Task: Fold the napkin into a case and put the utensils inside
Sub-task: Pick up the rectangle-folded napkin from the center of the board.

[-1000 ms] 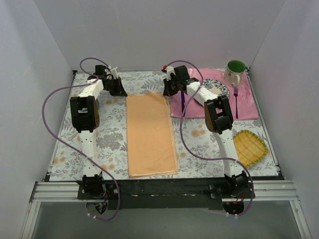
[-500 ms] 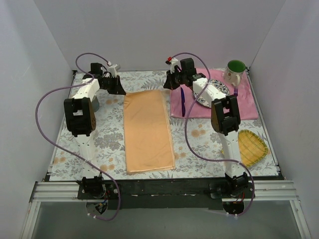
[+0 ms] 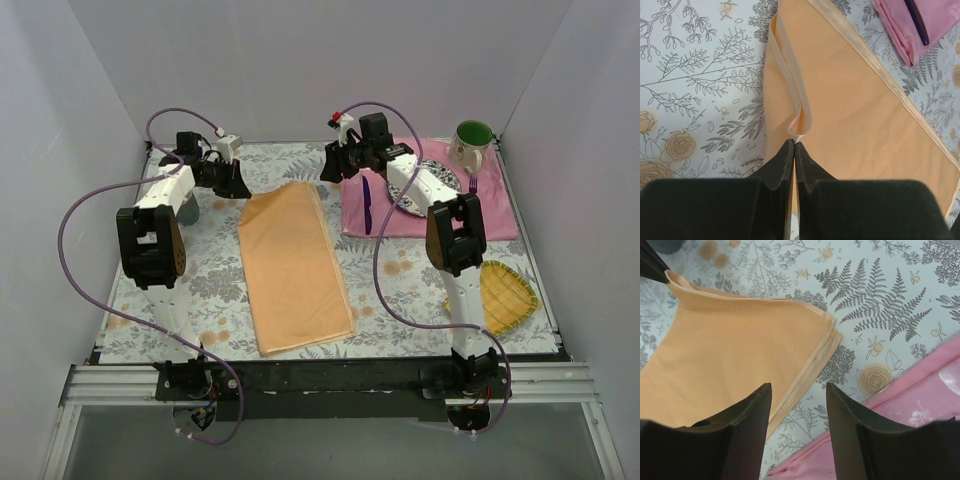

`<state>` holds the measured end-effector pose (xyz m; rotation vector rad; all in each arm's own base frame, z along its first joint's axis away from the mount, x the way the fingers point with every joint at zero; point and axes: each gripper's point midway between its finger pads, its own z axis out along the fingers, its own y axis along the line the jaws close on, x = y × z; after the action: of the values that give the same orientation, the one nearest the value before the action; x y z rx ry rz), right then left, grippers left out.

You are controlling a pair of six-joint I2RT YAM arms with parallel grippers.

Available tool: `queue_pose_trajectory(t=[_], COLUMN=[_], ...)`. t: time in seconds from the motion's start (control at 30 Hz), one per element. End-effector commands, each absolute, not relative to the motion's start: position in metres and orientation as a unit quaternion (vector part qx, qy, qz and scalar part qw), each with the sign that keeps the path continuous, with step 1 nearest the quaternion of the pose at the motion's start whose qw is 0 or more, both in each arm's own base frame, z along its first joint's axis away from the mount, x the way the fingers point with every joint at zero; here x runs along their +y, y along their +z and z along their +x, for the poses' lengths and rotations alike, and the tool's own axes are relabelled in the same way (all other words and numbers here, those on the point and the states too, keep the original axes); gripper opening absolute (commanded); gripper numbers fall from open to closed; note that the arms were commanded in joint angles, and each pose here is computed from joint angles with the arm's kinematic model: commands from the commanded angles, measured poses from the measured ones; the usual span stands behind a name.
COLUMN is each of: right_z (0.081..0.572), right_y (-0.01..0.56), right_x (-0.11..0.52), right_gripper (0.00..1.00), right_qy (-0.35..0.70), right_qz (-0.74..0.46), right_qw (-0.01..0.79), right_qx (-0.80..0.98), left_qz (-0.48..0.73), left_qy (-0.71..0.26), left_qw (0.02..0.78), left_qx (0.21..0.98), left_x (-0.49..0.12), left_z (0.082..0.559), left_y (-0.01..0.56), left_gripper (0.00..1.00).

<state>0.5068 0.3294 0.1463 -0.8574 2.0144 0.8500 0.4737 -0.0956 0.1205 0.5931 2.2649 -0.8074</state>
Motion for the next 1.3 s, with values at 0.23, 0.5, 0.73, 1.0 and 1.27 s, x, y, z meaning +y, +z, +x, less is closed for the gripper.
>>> queue_pose_trajectory(t=[0.23, 0.5, 0.73, 1.0, 1.27], right_z=[0.566, 0.573, 0.574, 0.568, 0.562], right_y=[0.102, 0.072, 0.062, 0.063, 0.054], right_x=[0.349, 0.364, 0.377, 0.392, 0.389], right_gripper=[0.54, 0.59, 0.61, 0.49, 0.4], right_qy=[0.293, 0.286, 0.295, 0.305, 0.296], right_qz=[-0.322, -0.318, -0.316, -0.324, -0.325], right_qw=[0.439, 0.443, 0.449, 0.447, 0.427], right_qx=[0.786, 0.788, 0.782, 0.776, 0.79], left_qz=[0.216, 0.211, 0.214, 0.208, 0.209], left_qy=[-0.31, -0.32, -0.319, -0.325, -0.322], left_qw=[0.333, 0.329, 0.333, 0.331, 0.334], left_qx=[0.864, 0.863, 0.861, 0.861, 0.861], left_x=[-0.094, -0.096, -0.096, -0.098, -0.097], left_z=[0.495, 0.497, 0.498, 0.502, 0.507], left_y=[0.116, 0.111, 0.115, 0.111, 0.112], left_gripper=[0.0, 0.0, 0.0, 0.0, 0.0])
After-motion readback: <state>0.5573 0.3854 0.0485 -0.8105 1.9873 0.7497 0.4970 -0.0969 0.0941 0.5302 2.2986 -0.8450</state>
